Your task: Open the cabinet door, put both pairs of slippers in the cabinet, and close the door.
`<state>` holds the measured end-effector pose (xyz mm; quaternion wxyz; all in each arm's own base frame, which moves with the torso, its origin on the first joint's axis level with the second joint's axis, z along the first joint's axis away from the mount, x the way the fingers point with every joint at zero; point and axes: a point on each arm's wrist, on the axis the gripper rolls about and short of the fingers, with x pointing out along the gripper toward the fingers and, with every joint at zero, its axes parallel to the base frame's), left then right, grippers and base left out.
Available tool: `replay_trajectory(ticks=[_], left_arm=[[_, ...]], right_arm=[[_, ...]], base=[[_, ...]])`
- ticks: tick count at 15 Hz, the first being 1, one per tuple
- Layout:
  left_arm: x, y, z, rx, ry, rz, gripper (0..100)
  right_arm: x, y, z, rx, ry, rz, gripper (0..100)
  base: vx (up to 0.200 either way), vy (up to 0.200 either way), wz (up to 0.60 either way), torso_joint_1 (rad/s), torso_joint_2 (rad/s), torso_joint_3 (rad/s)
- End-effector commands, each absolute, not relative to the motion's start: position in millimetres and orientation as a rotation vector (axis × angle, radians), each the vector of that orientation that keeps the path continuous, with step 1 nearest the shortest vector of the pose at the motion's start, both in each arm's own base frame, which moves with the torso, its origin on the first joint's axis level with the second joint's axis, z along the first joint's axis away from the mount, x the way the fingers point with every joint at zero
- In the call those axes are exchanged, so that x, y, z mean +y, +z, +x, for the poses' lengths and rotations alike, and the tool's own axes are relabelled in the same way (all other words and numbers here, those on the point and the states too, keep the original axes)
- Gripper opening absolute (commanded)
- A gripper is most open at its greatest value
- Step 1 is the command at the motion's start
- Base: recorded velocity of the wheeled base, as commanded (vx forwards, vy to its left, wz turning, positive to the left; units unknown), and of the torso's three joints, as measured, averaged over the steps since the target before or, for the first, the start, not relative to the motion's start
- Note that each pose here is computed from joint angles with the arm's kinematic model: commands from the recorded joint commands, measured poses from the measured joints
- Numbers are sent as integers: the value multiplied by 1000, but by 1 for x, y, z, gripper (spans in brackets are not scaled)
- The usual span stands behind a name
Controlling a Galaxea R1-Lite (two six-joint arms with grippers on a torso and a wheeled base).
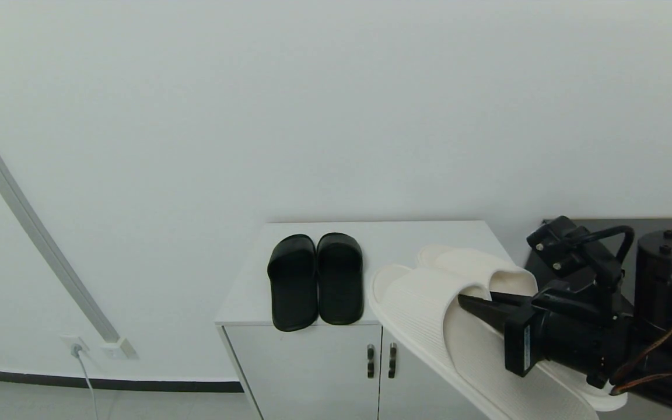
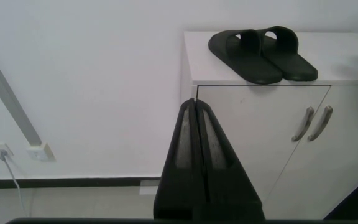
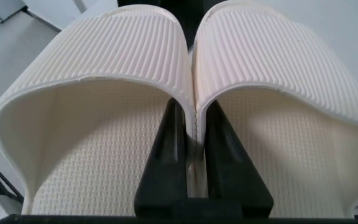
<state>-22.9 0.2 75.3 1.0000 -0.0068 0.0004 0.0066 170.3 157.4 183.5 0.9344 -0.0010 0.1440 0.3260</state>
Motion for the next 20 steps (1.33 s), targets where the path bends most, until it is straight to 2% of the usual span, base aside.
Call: replay_trajectory(ticks=[1, 7, 20], left_arm=[[0, 75, -23, 1, 14, -14, 0], [0, 75, -23, 1, 14, -14, 0], [0, 75, -23, 1, 15, -12, 0]], right_arm=[[162, 182, 166, 299, 697, -7, 0], [167, 175, 165, 324, 713, -20, 0], [165, 167, 165, 343, 703, -39, 0]], base=[[-200, 0, 0, 7, -2, 2], [-200, 0, 0, 0, -1, 5], [0, 0, 0, 0, 0, 0]])
